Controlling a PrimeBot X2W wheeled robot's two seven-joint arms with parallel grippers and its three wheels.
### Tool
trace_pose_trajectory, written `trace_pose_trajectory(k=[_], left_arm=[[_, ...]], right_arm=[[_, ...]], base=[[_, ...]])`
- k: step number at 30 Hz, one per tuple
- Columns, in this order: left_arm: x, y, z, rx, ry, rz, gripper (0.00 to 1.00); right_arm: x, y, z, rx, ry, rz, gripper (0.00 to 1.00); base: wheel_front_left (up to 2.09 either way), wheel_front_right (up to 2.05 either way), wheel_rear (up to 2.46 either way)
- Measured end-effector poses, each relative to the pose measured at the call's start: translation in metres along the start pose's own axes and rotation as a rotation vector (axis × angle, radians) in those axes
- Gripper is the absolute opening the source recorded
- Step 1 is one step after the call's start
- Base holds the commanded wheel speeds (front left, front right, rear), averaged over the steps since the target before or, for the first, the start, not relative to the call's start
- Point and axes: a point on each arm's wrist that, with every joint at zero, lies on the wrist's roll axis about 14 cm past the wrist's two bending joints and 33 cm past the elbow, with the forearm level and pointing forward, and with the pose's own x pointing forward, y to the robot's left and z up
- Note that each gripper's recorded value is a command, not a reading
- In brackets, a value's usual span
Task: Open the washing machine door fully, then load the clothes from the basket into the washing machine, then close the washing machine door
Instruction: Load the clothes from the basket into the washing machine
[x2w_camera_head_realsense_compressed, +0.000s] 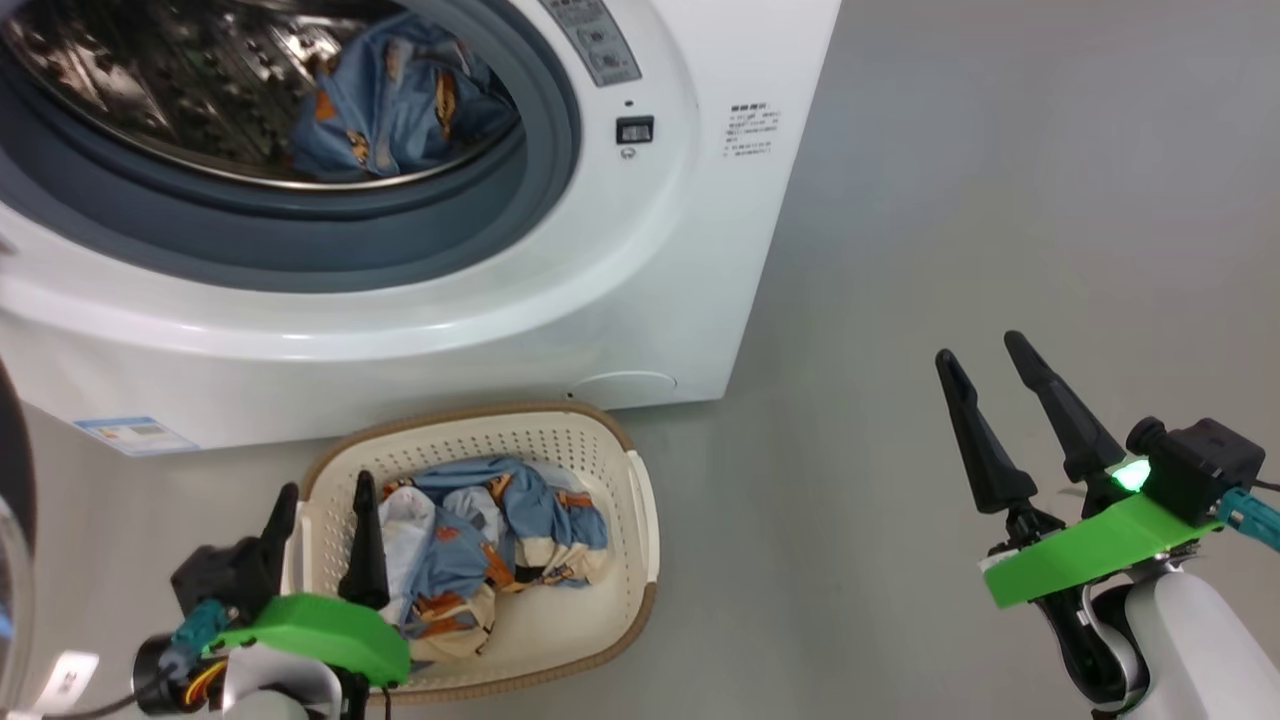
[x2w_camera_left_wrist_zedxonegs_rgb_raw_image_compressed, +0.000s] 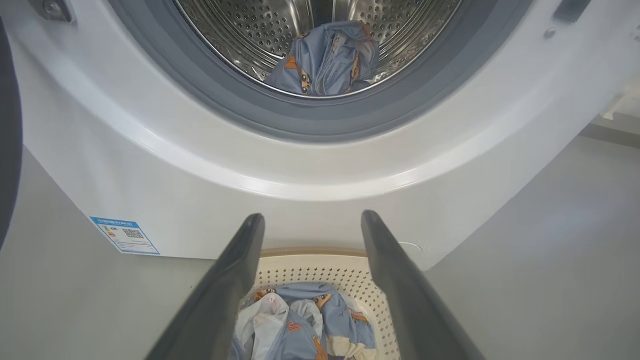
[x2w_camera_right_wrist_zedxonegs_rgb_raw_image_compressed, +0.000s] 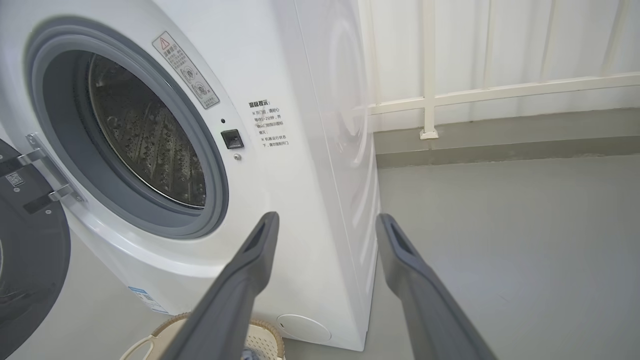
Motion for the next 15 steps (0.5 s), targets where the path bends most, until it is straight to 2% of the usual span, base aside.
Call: trace_pose_trajectory(k=[15], left_arm=[[0.055, 0.015, -0.109, 0.021, 0.363, -0.005, 1.00]], right_arm=[[0.034, -0.025, -0.031, -0.001, 0.048, -0.032, 1.00]], base=[[0.00, 0.00, 0.00]])
